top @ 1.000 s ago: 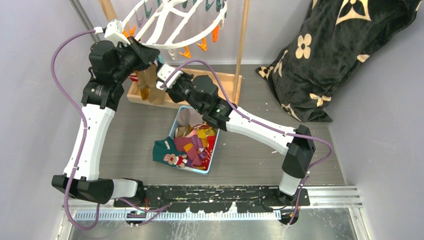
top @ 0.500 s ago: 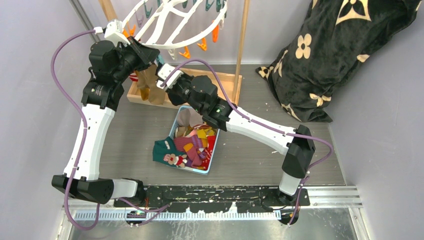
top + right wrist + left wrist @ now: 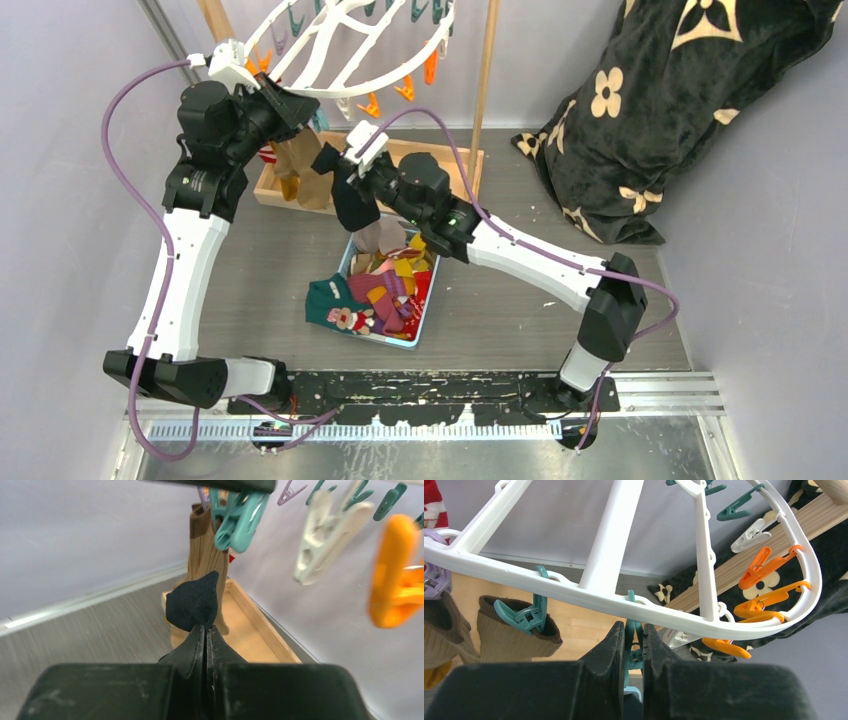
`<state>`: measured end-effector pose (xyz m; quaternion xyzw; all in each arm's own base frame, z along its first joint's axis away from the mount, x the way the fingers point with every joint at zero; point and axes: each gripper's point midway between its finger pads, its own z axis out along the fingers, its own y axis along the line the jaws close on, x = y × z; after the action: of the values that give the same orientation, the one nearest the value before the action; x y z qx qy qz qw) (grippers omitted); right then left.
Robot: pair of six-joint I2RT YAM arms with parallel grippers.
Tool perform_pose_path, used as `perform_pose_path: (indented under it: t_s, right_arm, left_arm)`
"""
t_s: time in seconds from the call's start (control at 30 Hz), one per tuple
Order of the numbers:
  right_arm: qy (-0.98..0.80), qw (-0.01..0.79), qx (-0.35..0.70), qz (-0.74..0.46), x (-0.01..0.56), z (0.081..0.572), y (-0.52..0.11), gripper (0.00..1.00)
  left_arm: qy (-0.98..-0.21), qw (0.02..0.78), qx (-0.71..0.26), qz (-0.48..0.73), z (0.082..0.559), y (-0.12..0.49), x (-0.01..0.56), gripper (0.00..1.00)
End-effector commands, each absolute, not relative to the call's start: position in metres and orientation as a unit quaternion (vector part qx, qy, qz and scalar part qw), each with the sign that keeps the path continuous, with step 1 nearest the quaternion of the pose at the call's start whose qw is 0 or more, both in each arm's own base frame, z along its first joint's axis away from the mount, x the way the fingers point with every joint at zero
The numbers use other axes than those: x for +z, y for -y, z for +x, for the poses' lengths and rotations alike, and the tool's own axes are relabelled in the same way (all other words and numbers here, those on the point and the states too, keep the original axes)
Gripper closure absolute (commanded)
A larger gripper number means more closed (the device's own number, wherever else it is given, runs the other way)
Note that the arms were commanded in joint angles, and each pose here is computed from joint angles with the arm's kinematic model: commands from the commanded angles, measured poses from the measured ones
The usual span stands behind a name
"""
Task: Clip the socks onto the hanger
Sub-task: Clamp the sock onto the hanger.
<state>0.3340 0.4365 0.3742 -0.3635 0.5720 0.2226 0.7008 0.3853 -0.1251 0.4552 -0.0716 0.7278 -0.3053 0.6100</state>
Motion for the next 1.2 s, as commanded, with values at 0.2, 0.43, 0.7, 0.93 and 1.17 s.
perform_pose_path:
  t_s: [0.2, 0.43, 0.7, 0.93, 1.17]
  right_arm:
    - [-0.536, 0.68, 0.417, -0.276, 0.44, 0.303, -0.43, 0.99]
    - [-0.518, 0.625, 0.515, -0.277, 0.449, 0.292, -0.424, 0.99]
    - [-0.511, 0.587, 0.57, -0.264, 0.443, 0.3, -0.417, 0.99]
    - [-0.503, 0.576, 0.59, -0.259, 0.447, 0.304, -0.421, 0.99]
    - [-0.508, 0.578, 0.592, -0.24, 0.446, 0.315, -0.425, 0.99]
  left_arm:
    - [-0.686, 0.649, -0.326, -0.043, 0.365, 0.127, 0.495, 0.98]
    - [-0.691, 0.643, -0.326, -0.04, 0.37, 0.129, 0.49, 0.98]
    - [-0.692, 0.634, -0.343, -0.03, 0.369, 0.137, 0.489, 0.98]
    - [-0.692, 0.631, -0.351, -0.02, 0.366, 0.14, 0.492, 0.98]
    - [-0.691, 0.63, -0.354, -0.022, 0.366, 0.141, 0.493, 0.98]
